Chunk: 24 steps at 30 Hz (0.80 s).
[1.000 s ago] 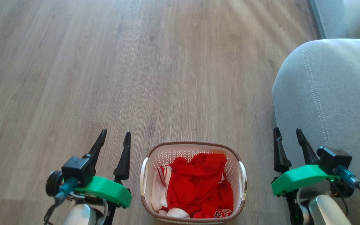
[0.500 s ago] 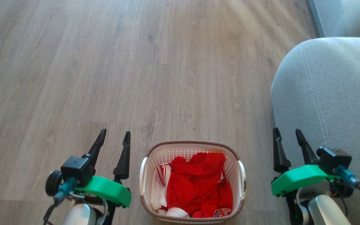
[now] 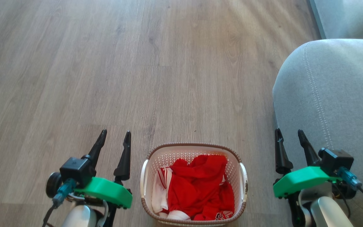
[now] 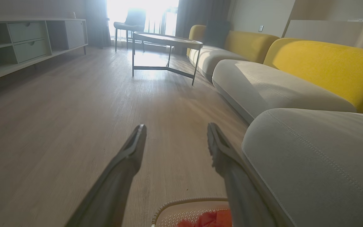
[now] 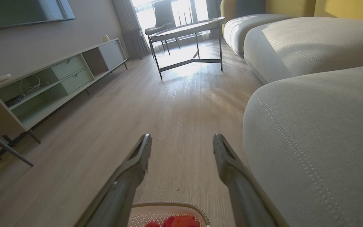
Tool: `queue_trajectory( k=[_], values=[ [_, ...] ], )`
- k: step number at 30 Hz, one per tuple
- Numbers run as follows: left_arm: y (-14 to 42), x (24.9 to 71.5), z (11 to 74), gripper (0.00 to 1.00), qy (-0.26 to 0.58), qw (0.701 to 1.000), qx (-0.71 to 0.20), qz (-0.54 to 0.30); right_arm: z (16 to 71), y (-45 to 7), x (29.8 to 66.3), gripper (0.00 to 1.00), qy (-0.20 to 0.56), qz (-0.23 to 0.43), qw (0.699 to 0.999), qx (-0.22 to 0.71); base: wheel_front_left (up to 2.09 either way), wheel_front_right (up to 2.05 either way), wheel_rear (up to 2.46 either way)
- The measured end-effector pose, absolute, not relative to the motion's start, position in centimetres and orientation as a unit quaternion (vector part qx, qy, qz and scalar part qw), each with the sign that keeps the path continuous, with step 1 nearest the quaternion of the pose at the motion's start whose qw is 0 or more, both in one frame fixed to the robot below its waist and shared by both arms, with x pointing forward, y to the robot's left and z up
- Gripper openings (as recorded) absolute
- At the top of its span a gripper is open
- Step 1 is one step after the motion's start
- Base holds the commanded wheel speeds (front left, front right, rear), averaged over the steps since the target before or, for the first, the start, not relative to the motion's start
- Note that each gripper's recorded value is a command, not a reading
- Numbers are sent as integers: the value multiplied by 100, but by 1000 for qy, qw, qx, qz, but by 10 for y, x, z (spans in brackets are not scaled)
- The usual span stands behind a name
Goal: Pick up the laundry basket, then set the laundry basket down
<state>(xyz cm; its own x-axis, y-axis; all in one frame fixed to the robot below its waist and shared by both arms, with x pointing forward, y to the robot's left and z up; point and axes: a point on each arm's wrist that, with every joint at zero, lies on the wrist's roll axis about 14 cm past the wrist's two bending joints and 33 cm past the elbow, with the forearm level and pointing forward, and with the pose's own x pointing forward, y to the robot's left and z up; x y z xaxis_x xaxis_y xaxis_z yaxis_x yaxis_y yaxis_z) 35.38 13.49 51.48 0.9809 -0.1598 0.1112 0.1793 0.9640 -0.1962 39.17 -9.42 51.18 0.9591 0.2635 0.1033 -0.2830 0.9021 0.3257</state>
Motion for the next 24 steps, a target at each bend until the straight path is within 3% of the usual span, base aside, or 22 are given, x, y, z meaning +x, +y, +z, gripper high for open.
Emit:
queue_trajectory(
  k=[4,5,12,24],
  values=[
    [134,354,515,100,-47,990,-106,-86,512,-94,392,100,-28,140,975,171,0,0,0],
    [135,354,513,0,-44,989,-109,-85,510,-94,391,0,-26,139,975,171,0,0,0],
    [136,333,466,0,31,989,-126,-71,467,-101,374,0,41,120,975,180,0,0,0],
    [140,337,467,0,35,980,-185,-57,466,-110,374,0,51,97,966,233,0,0,0]
  ],
)
